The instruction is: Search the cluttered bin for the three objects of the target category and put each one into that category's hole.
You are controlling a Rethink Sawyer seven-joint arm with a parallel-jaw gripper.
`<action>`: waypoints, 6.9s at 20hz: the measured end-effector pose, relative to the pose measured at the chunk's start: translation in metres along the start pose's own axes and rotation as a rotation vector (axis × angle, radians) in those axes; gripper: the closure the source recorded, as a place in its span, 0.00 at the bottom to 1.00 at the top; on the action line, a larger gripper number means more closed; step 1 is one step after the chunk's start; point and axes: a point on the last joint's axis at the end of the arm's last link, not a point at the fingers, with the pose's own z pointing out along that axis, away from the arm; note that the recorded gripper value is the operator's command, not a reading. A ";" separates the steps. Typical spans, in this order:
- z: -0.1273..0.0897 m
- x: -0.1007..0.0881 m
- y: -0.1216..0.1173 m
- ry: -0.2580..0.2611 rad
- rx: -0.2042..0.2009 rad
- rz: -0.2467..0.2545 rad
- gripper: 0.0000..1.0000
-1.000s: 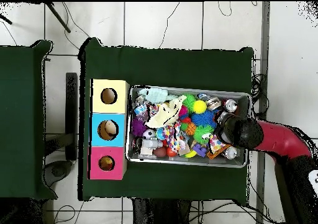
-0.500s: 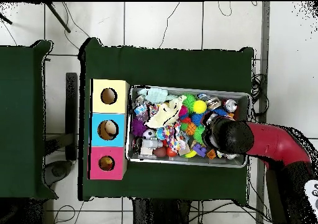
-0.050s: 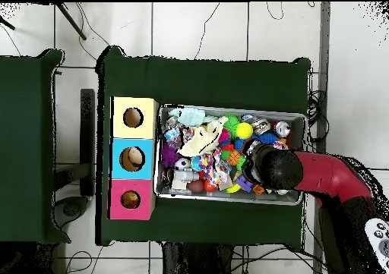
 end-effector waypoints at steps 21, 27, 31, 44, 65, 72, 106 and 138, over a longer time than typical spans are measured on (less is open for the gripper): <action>0.103 0.078 0.024 -0.139 -0.033 -0.046 0.00; 0.115 0.078 0.030 -0.243 -0.051 0.008 0.00; 0.119 0.077 0.030 -0.287 -0.049 0.048 0.00; 0.104 0.105 0.035 -0.222 -0.010 0.345 0.00; 0.103 0.184 0.078 -0.232 0.035 0.623 0.00; 0.095 0.190 0.083 -0.231 0.042 0.690 0.00; -0.004 0.016 0.011 -0.103 0.182 0.420 0.00; 0.058 0.030 0.128 -0.084 0.118 0.236 0.00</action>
